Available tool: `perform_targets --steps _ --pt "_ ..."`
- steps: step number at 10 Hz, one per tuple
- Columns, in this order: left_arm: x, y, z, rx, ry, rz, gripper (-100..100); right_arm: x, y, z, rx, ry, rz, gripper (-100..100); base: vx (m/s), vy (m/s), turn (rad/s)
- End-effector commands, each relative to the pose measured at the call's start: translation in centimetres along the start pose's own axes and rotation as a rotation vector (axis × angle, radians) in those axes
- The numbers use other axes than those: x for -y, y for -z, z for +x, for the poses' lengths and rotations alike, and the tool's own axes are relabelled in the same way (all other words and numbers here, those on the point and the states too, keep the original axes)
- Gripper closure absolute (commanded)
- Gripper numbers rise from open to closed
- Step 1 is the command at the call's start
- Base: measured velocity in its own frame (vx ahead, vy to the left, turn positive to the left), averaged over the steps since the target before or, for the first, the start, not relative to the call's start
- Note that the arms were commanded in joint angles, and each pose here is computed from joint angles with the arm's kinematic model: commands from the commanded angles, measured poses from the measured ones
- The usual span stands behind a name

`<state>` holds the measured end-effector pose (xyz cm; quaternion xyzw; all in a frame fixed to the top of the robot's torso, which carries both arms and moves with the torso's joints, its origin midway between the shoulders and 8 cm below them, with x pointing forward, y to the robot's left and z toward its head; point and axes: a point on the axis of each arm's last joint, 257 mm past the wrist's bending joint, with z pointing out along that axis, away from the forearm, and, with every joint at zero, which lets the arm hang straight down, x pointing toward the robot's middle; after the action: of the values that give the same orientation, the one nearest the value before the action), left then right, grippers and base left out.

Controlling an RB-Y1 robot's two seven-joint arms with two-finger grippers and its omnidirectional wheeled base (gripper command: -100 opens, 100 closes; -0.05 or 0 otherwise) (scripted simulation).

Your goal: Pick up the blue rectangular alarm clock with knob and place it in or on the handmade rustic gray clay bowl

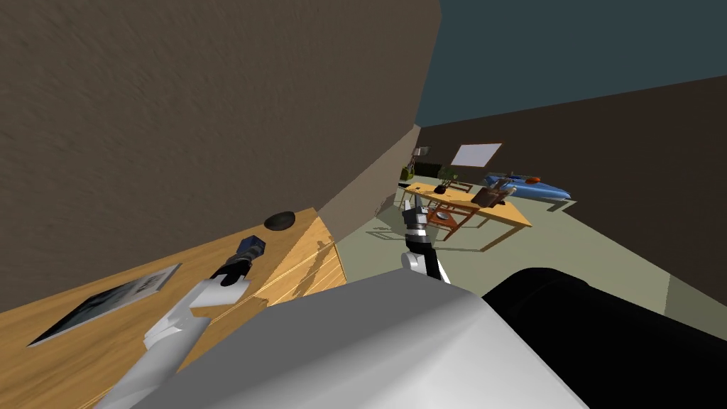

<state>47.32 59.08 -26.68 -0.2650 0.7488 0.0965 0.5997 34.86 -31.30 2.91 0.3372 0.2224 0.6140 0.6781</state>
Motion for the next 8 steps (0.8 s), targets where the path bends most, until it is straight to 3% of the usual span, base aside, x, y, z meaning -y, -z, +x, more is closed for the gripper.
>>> perform_targets --steps 1,4,6,7,8 --pt "-0.3 0.2 0.1 -0.007 -0.028 -0.005 100 0.0 0.0 0.0 0.000 0.000 0.000 0 -0.184 -0.131 0.007" --pt "-0.5 -0.2 -3.0 0.030 -0.084 -0.008 100 0.0 0.0 0.0 0.000 0.000 0.000 0 -0.172 -0.087 -0.032" --pt "-0.5 -0.4 -5.1 0.055 -0.109 -0.011 100 0.0 0.0 0.0 0.000 0.000 0.000 0 -0.056 -0.045 -0.046" --pt "-0.4 -0.6 -7.5 0.084 -0.129 -0.016 100 0.0 0.0 0.0 0.000 0.000 0.000 0 -0.038 -0.010 -0.116" --pt "-0.4 -0.7 -8.8 0.099 -0.137 -0.019 100 0.0 0.0 0.0 0.000 0.000 0.000 0 -0.025 0.006 -0.102"
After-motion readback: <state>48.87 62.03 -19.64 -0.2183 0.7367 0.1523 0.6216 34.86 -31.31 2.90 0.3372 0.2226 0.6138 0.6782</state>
